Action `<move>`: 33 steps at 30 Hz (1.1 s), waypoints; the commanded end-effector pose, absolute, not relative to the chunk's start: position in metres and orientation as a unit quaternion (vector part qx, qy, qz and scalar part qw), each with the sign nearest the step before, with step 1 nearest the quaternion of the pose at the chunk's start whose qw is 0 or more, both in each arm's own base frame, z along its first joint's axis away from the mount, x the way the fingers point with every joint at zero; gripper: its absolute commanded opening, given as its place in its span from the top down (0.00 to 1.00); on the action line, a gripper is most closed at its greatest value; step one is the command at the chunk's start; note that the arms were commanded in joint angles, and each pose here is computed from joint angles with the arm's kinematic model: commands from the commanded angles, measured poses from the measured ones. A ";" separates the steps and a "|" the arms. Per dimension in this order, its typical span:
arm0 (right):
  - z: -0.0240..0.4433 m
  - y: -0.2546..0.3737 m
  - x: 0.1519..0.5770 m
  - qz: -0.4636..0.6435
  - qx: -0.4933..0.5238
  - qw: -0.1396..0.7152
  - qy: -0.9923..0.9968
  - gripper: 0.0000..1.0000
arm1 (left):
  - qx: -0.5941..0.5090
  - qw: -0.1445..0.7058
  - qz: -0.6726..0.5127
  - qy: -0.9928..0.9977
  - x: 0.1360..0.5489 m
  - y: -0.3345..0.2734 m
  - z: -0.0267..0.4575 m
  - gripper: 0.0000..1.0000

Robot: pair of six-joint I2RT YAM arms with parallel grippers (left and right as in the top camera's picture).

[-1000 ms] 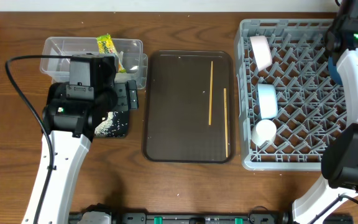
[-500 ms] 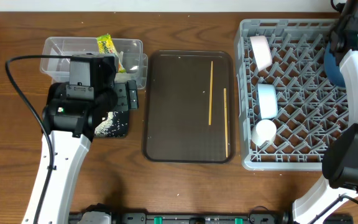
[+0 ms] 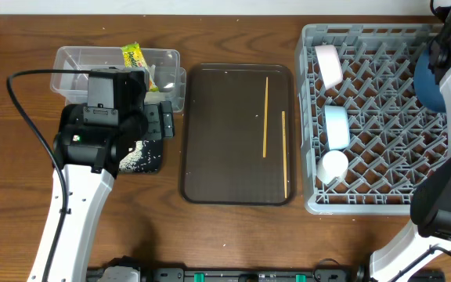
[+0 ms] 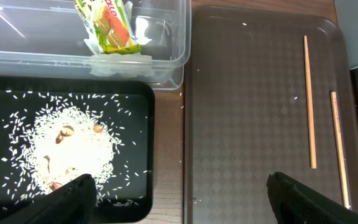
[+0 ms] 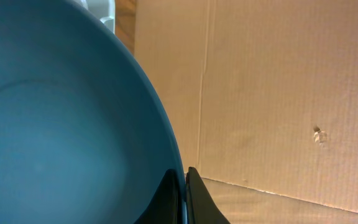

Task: Sort waste into correct bins and load items into the dishwasher rack
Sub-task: 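Carry the blue plate to the rack's back right corner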

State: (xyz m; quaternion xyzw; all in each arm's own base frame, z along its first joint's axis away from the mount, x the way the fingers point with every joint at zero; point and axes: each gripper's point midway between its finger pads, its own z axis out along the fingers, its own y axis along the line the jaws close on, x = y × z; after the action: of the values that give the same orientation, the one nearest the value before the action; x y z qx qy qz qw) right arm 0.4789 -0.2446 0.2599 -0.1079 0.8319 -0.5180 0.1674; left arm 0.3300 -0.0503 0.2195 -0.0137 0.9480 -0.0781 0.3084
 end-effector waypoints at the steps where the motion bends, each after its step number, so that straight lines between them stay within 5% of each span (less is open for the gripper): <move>1: 0.255 -0.240 0.485 -0.509 -0.121 0.171 0.835 0.99 | -0.012 0.317 -0.072 0.946 0.333 -0.049 0.226 0.10; 17: 0.287 -0.240 0.489 -0.574 -0.108 0.164 0.795 0.99 | -0.012 0.316 -0.072 0.946 0.333 -0.049 0.226 0.10; 33: 0.251 -0.205 0.514 -0.565 -0.153 0.148 0.797 0.99 | -0.012 0.317 -0.072 0.946 0.333 -0.049 0.226 0.10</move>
State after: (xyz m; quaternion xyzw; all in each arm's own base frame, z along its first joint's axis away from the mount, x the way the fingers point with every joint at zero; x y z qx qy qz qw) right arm 0.5107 -0.2092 0.2656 -0.1418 0.7970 -0.5614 0.1719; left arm 0.3300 -0.0503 0.2195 -0.0137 0.9480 -0.0781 0.3084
